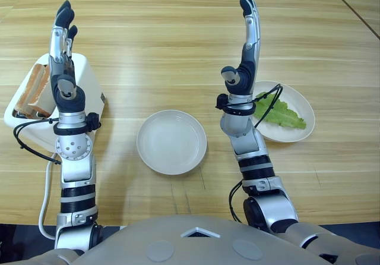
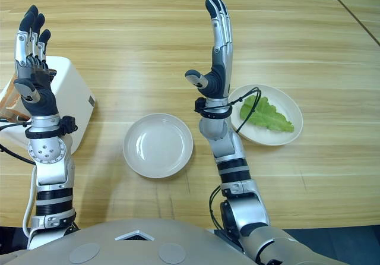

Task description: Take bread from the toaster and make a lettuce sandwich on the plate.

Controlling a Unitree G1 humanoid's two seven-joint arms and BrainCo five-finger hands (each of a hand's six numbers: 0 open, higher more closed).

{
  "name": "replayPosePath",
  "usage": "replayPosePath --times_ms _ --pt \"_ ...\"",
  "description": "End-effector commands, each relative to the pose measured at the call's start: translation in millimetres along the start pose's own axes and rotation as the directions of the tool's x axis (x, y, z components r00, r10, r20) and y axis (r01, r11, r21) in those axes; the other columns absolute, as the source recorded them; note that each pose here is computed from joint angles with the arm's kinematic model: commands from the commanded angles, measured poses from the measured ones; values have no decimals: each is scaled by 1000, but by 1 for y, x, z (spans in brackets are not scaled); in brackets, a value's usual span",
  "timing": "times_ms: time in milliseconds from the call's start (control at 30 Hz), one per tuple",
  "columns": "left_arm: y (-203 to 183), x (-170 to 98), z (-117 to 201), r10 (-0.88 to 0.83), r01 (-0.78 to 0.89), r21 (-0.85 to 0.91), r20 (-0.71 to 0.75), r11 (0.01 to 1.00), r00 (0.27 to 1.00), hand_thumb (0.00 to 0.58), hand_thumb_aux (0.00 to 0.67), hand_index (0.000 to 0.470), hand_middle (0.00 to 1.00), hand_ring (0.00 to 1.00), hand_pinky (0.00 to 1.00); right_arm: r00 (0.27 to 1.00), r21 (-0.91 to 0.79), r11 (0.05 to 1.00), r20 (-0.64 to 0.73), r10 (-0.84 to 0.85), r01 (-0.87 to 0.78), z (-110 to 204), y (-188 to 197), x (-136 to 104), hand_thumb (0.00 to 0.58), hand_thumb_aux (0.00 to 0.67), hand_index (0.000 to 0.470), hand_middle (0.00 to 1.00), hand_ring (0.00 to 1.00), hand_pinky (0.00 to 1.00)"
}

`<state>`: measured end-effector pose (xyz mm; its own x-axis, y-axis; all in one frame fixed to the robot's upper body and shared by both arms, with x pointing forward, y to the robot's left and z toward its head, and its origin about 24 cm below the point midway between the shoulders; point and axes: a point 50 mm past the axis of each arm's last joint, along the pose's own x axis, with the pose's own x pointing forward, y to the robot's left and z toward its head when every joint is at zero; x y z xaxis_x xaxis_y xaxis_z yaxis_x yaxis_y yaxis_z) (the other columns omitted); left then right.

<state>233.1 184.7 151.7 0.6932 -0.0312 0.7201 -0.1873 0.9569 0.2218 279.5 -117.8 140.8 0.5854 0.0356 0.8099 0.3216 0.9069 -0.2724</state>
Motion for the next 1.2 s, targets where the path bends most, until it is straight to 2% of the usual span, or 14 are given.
replayPosePath --times_ms 33,300,467,567,600,667,767,833,933,1200 --pt "1 0 -2 -3 4 5 -15 1000 1000 0 0 0 0 0 0 1000 6 1000 0 3 -3 1 2 1 0 0 0 0 0 0" --pt "4 1 0 -18 18 46 -14 999 1000 0 0 0 0 0 0 1000 5 1000 -3 8 -8 0 1 0 0 0 0 0 0 0" --pt "53 22 32 -44 10 340 91 940 995 0 0 0 0 0 0 1000 5 1000 -2 16 -16 1 2 0 0 0 0 0 0 0" --pt "92 32 52 -136 53 656 76 753 988 0 0 0 0 0 0 1000 6 1000 -2 23 -23 1 2 0 0 0 0 0 0 0" --pt "105 34 57 -158 68 740 52 669 986 0 0 0 0 0 0 1000 5 1000 -3 25 -25 1 2 -1 0 0 0 0 0 0" --pt "129 34 58 -221 146 886 -51 440 974 0 0 0 0 0 0 1000 2 1000 -5 25 -25 1 1 -2 0 0 0 0 0 0" --pt "149 13 42 -369 383 915 -315 126 875 0 0 0 0 0 0 1000 -3 1000 -12 21 -21 1 0 -4 0 0 0 0 0 0" --pt "169 -2 30 -353 480 877 -451 -7 820 0 0 0 0 0 0 1000 -2 1000 -16 21 -21 1 1 -5 0 0 0 0 0 0" --pt "194 -12 19 -291 532 842 -533 -92 794 0 0 0 0 0 0 1000 -1 1000 -18 21 -21 1 1 -5 0 0 0 0 0 0" --pt "210 -29 -9 -249 611 784 -616 -108 747 0 0 0 0 0 0 999 5 1000 -17 29 -29 0 1 -3 0 0 0 0 0 0"
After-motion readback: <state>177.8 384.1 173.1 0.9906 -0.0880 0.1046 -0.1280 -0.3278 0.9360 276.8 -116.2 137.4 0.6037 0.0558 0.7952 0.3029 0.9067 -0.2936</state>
